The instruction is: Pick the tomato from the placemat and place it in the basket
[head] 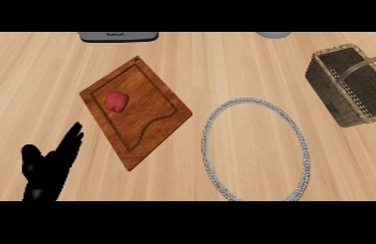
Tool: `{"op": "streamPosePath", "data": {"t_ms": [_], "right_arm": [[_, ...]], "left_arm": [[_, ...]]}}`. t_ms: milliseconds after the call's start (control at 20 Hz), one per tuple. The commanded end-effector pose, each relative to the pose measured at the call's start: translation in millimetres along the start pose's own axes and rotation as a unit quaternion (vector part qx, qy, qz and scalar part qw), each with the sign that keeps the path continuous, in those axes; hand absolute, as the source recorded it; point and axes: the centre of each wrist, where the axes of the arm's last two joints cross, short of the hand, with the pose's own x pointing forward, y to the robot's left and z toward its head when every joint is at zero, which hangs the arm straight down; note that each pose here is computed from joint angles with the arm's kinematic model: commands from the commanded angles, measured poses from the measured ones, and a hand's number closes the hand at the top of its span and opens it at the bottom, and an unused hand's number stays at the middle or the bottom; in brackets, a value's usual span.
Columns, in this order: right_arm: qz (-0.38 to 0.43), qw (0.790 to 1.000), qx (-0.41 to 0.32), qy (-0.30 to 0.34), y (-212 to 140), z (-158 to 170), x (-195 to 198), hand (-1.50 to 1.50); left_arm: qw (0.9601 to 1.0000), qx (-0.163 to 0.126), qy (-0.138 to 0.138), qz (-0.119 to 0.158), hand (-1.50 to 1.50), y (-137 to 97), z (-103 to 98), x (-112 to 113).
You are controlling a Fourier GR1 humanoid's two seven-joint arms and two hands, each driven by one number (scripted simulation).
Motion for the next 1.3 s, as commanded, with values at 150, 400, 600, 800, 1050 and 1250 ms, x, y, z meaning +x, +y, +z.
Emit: {"op": "streamPosePath", "data": {"t_ms": [150, 400, 600, 800, 1050, 1250], "right_arm": [[0.030, 0.999, 0.004, 0.032, -48.8, -35.5, 15.1, 1.50], [0.026, 0.998, 0.012, 0.057, -32.7, -60.5, -6.3, 1.50], [-0.018, 0.997, 0.017, 0.076, -40.4, -77.9, -38.8, 1.50], [-0.082, 0.992, 0.013, 0.099, -30.1, -88.4, -79.7, 1.50], [-0.077, 0.992, 0.033, 0.096, -4.5, -86.1, -114.8, 1.50], [-0.078, 0.993, 0.016, 0.091, -12.0, -91.8, -137.3, 1.50]], "left_arm": [[0.9972, -0.014, 0.073, -0.006, 0.00, -23.9, -10.4, -18.3], [0.9969, -0.020, 0.076, -0.007, 0.00, -17.3, -0.8, -32.2], [0.9972, -0.019, 0.072, -0.003, 0.00, -9.6, -5.9, -39.1], [0.9972, -0.012, 0.073, -0.010, 0.00, -6.6, -2.8, -25.6], [0.9970, -0.014, 0.076, 0.000, 0.00, -22.2, -5.4, -41.4], [0.9971, -0.014, 0.075, 0.005, 0.00, -4.8, -6.8, -44.8]]}}
